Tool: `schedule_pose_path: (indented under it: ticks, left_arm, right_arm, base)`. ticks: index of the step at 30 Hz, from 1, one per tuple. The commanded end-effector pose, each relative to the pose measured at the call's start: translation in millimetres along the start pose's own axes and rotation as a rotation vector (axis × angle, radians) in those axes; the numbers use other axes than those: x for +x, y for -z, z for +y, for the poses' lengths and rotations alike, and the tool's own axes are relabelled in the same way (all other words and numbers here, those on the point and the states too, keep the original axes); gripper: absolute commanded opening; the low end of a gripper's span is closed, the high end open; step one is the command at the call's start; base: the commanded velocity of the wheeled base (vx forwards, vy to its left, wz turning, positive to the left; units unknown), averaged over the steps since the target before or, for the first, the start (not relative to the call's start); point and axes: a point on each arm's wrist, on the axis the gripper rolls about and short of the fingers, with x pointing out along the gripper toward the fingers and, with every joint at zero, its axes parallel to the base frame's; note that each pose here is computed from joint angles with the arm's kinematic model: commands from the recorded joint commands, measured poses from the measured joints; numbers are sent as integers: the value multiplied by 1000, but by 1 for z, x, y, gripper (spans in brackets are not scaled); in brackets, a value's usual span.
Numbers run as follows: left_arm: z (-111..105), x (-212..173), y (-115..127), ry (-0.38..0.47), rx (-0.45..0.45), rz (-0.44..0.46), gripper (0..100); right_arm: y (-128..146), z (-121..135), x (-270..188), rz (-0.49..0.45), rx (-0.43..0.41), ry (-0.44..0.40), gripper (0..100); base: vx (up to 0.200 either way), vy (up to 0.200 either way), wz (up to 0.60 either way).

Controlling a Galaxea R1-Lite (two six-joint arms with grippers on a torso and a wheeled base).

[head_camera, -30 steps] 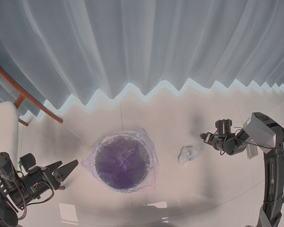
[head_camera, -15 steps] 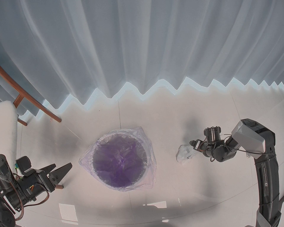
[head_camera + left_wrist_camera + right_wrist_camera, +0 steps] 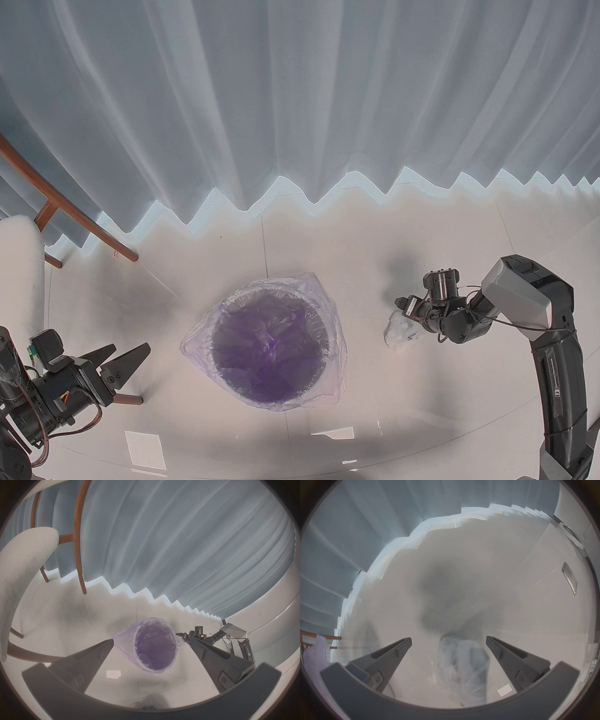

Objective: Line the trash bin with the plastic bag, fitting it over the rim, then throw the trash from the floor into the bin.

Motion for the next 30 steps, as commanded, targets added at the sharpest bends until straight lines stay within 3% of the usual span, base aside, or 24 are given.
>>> schedule_pose_path:
  ticks: [1,14,17,22,30]
  left_arm:
    - [1,-2,3,-8,-3,10,100]
    - [0,-5,2,-4,34,-7,100]
    - [0,-5,2,0,38,-8,100]
    - [-2,-10,0,7,92,-38,100]
    - [3,-12,-2,-49,102,-58,100]
  right_arm:
    - [2,0,1,5,4,12,0]
    - [1,-1,0,49,57,53,0]
    - [-7,1,-9,20,75,41,0]
    - [-58,14,-78,-52,209,-46,0]
    - [-73,20,-208,-67,218,-189,0]
  base:
    - [0,0,0]
    - [0,0,0]
    - [0,0,0]
    - [0,0,0]
    - [0,0,0]
